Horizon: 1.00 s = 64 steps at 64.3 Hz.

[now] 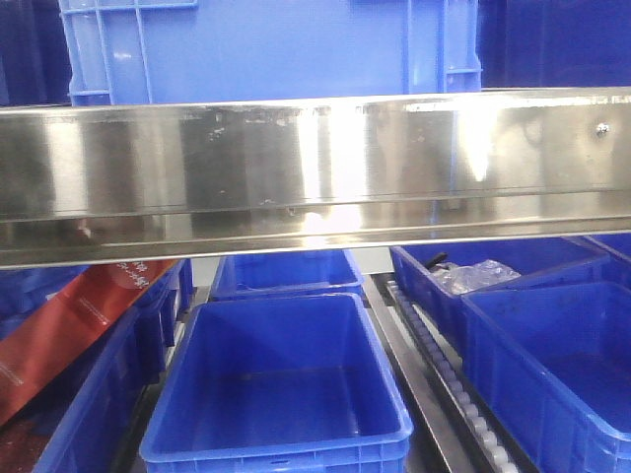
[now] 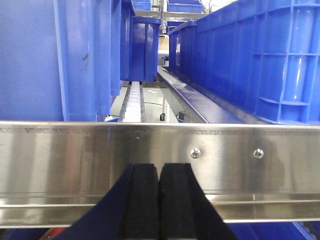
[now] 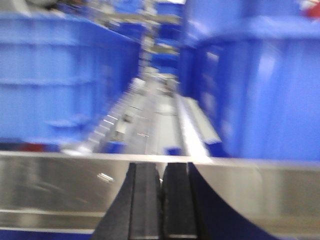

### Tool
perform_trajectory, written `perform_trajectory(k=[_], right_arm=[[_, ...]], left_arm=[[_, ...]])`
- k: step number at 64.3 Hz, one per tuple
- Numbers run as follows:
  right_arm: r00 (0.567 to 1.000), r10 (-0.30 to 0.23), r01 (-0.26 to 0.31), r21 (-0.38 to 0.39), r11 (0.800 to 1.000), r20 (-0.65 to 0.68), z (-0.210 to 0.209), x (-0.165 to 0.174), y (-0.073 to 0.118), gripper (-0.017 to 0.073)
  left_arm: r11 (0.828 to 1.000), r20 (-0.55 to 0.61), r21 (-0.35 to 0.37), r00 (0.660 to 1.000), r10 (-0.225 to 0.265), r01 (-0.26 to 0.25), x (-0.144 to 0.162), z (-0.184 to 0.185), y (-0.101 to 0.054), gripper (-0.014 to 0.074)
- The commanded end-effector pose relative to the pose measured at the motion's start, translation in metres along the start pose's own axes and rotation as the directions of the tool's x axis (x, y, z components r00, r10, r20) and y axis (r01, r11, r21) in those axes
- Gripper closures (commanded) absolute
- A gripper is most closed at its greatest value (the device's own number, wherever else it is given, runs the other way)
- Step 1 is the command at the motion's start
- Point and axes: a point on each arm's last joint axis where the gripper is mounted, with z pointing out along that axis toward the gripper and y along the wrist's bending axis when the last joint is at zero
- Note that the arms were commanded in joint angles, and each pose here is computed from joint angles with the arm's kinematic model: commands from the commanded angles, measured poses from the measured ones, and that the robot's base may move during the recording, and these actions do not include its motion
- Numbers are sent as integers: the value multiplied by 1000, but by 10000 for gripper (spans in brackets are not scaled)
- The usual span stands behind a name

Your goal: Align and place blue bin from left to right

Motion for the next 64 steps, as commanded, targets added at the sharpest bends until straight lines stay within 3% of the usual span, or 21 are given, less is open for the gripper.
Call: perform_trajectory(k=[1, 16, 64], right_arm=[[1000, -1, 1, 66, 998, 3, -4, 13, -5, 628], [999, 0, -4, 120, 993, 36, -15, 54, -7, 628], [1000, 4, -4, 117, 993, 5, -17, 57, -6, 628]], left_arm=[[1000, 23, -5, 1000, -4, 4, -2, -1, 0, 704], [1000, 23, -5, 1000, -4, 4, -2, -1, 0, 704], [1000, 24, -5, 1000, -4, 4, -2, -1, 0, 704]])
